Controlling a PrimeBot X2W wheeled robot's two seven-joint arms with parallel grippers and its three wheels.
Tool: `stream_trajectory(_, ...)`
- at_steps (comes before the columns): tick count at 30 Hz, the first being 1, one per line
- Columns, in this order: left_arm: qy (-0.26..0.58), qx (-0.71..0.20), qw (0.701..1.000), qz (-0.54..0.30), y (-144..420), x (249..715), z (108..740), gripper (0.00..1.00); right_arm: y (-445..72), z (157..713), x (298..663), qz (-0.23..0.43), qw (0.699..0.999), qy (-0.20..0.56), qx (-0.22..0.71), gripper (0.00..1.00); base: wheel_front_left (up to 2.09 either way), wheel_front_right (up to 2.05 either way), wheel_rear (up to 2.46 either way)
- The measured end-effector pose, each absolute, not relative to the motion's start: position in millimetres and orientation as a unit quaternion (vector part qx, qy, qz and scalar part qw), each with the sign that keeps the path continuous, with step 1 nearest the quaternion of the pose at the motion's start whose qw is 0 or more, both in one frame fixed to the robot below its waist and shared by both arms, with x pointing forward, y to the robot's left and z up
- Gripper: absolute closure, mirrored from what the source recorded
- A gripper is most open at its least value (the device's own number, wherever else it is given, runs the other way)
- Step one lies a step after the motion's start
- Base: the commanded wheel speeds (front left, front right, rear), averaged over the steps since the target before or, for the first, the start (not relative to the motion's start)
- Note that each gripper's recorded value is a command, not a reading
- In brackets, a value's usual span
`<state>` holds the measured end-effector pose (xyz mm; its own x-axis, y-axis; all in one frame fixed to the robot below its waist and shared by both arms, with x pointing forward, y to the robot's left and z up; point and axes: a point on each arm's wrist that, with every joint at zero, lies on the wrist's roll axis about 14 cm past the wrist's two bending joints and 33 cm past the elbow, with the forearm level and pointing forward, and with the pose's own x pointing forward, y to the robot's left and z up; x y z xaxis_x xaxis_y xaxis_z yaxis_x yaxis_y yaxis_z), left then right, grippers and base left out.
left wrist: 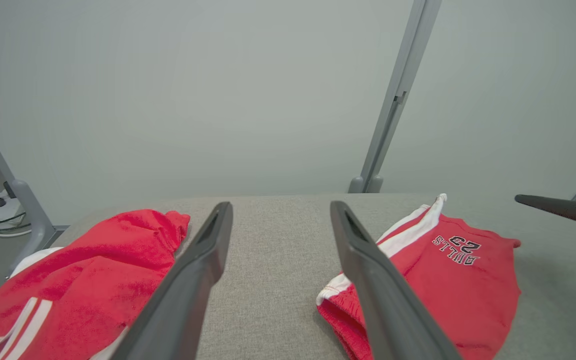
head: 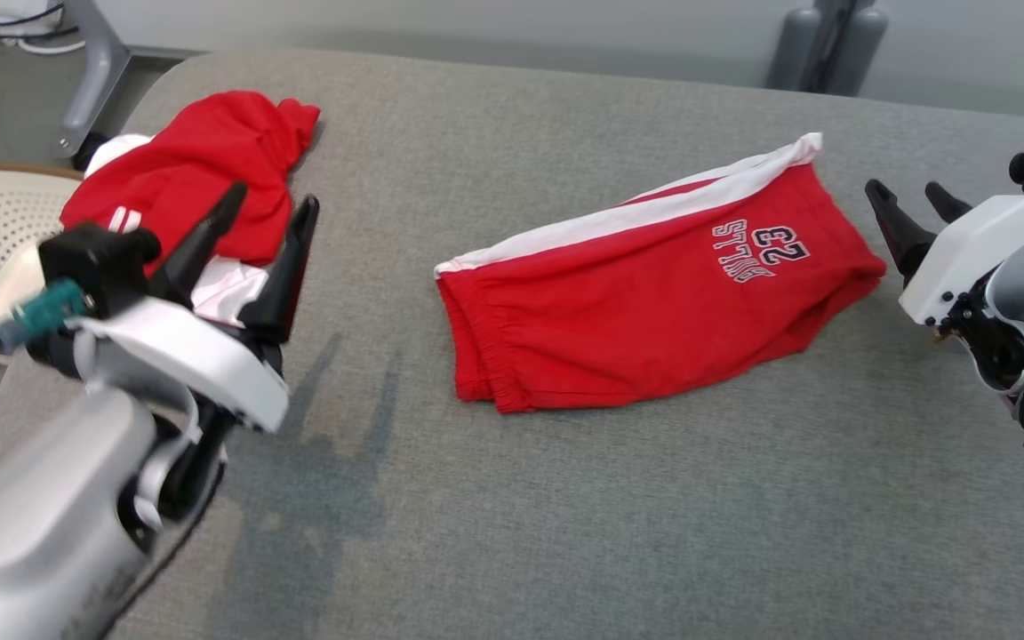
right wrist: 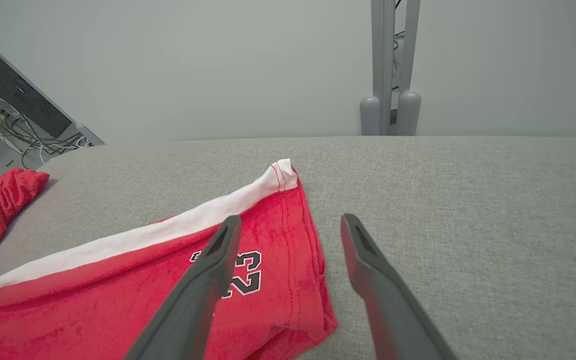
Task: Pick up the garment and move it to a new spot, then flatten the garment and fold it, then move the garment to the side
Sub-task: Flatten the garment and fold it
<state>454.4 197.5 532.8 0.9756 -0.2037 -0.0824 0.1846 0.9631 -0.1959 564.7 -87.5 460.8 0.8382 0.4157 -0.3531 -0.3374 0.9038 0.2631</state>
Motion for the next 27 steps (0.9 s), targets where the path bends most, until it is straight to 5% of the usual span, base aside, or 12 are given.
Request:
stream_trajectory(9, 0.072, -0.141, 0.986, -0.041, 197, 407, 498, 0.0, -79, 409, 565, 0.186, 0.911, 0.356, 0.093, 0.0, 0.0, 0.0, 0.0)
stream_trajectory(15, 0.09, -0.145, 0.985, 0.003, 217, 393, 482, 0.0, -78, 413, 593, 0.179, 0.907, 0.373, 0.077, 0.0, 0.0, 0.0, 0.0)
stream_trajectory(27, 0.09, -0.153, 0.984, 0.032, 218, 383, 470, 0.0, -65, 368, 586, 0.182, 0.863, 0.464, 0.075, 0.0, 0.0, 0.0, 0.0)
